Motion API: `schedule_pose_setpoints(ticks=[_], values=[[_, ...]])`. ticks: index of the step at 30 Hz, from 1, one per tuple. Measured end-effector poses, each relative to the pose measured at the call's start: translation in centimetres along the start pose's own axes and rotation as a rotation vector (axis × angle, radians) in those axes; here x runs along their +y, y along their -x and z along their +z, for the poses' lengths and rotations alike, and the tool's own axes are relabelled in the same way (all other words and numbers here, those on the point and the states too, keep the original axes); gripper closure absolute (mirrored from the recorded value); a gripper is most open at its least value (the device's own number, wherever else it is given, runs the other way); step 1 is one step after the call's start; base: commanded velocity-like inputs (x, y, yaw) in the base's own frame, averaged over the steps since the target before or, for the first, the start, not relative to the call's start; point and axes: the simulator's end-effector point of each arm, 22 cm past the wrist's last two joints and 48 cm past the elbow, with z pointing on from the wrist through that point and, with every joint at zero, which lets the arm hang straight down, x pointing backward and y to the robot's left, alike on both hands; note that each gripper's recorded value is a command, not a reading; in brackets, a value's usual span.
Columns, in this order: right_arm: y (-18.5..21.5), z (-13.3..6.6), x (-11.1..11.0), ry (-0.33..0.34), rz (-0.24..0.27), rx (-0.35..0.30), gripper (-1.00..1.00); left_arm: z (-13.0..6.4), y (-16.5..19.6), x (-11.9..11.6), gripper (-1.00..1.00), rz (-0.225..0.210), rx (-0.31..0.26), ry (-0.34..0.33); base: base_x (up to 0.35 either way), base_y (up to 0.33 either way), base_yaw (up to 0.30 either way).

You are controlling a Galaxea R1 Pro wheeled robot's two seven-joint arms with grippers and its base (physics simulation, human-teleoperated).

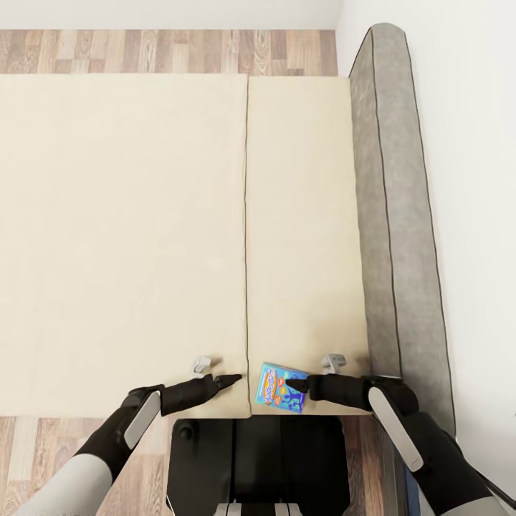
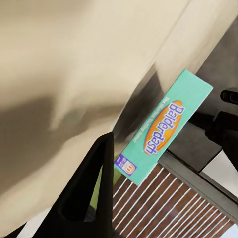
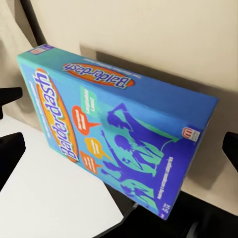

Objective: Put all the toys in the child's room - the three board games (two on the bed and one on the table), the two jigsaw puzzles on the table, and the tennis ball on the table - inside the toy box on the table in the child's room.

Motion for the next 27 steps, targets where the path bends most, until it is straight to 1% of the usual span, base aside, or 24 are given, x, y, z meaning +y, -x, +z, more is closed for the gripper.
schedule_pose_setpoints(ticks=[4, 17, 21, 27], values=[[0.0, 0.0, 0.3, 0.005, -0.001, -0.005, -1.00, 0.2, 0.1, -0.2, -1.00, 0.015, 0.000, 0.000, 0.000, 0.000, 0.000], [0.7, 0.3, 0.9, 0.016, -0.005, -0.022, -1.00, 0.6, 0.1, -0.6, -1.00, 0.023, 0.000, -0.008, 0.000, 0.000, 0.000], [0.8, 0.3, 1.1, 0.018, -0.006, -0.026, -1.00, 0.9, -0.1, -0.7, -1.00, 0.038, 0.007, -0.004, 0.000, 0.000, 0.000], [1.0, 0.5, 1.5, 0.026, -0.003, -0.031, -1.00, 1.4, -0.5, -0.8, -1.00, 0.045, 0.011, -0.008, 0.000, 0.000, 0.000]])
